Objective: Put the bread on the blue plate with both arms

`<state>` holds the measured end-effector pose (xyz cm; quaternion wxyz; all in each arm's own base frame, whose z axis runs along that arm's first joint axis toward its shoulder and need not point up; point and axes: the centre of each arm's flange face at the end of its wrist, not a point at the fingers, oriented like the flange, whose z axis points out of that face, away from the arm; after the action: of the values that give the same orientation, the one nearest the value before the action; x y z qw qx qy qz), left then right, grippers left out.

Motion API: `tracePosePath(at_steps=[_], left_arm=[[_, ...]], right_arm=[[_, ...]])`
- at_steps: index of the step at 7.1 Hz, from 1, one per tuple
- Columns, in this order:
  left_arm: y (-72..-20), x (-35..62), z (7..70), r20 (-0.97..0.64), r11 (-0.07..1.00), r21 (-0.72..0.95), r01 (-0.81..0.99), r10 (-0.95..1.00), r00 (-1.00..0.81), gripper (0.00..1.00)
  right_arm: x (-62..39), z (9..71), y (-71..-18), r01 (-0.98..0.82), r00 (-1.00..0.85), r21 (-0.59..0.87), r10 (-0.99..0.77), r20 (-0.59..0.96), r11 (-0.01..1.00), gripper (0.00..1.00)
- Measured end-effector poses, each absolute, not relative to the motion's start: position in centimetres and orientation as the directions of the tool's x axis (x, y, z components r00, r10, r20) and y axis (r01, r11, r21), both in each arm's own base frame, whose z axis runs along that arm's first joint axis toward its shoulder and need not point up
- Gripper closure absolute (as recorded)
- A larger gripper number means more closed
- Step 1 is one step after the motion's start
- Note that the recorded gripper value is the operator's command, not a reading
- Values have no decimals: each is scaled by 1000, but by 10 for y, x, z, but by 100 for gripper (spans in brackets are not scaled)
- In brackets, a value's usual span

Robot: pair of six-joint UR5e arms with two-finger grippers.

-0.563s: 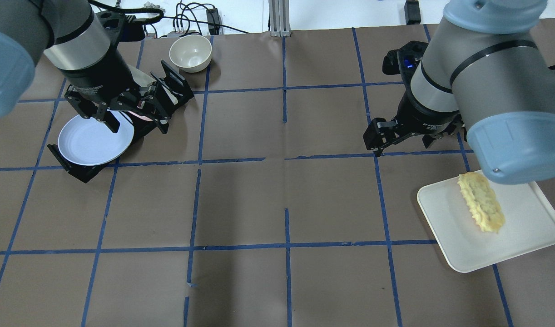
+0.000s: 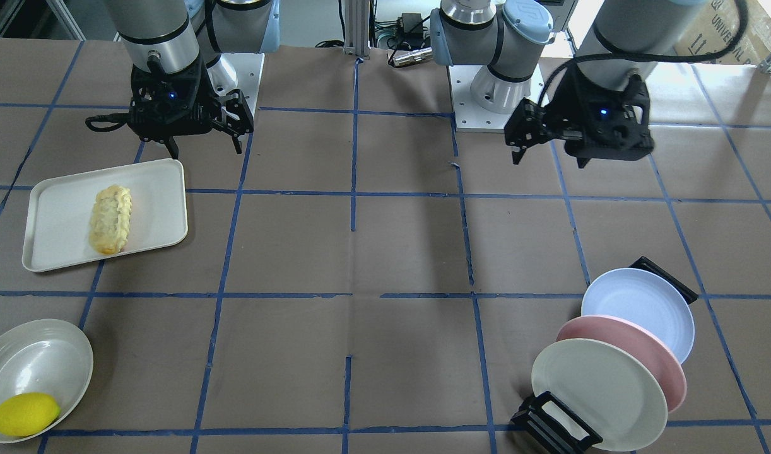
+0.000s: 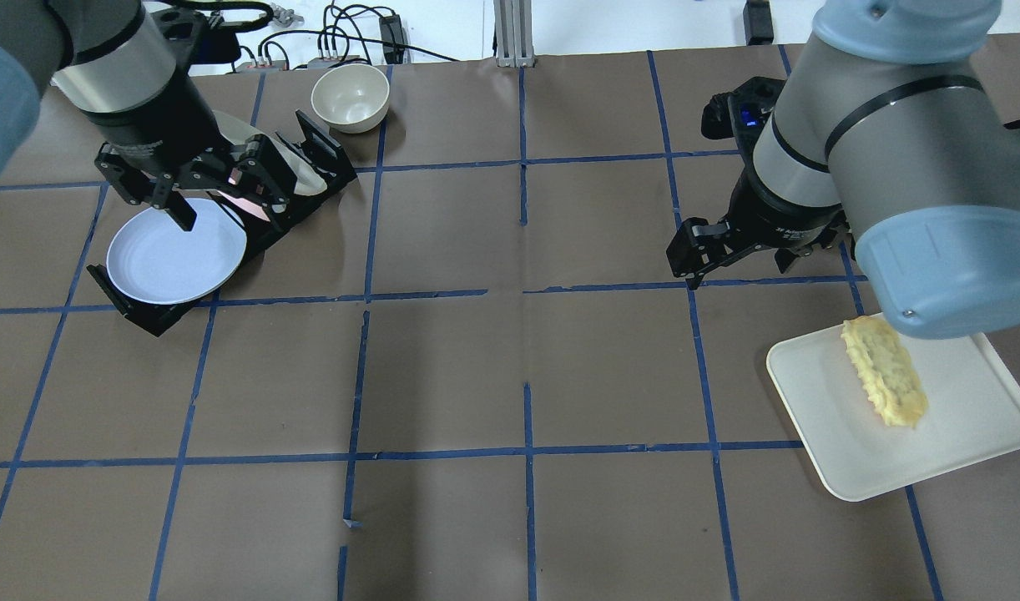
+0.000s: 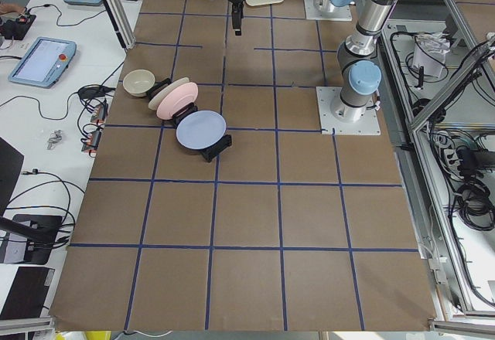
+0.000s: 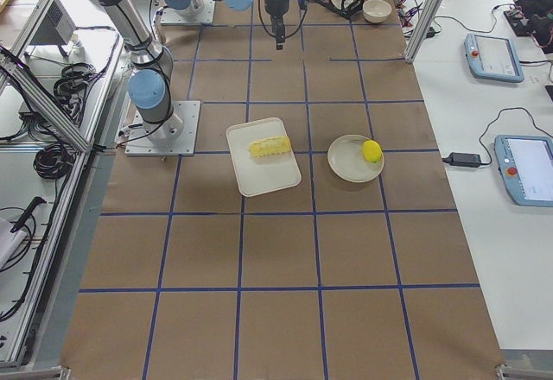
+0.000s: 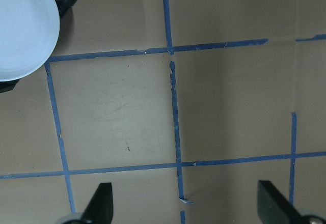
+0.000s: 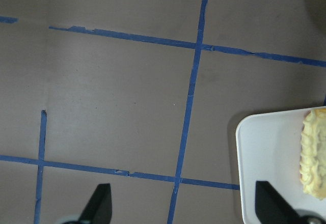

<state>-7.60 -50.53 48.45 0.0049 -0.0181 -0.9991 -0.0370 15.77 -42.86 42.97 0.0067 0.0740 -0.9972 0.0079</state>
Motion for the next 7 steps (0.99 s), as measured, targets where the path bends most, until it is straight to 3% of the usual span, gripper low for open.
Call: tracePosePath(at_steps=[4, 7], left_arm=[[-600, 85, 462, 40, 994, 90, 61, 57, -998, 0], [-645, 211, 388, 109, 984, 147, 98, 83, -991, 0]], right_arm=[[81, 366, -440, -309, -947, 9, -309, 86, 951, 0], [-4, 295, -432, -398, -911, -39, -390, 133, 917, 0]])
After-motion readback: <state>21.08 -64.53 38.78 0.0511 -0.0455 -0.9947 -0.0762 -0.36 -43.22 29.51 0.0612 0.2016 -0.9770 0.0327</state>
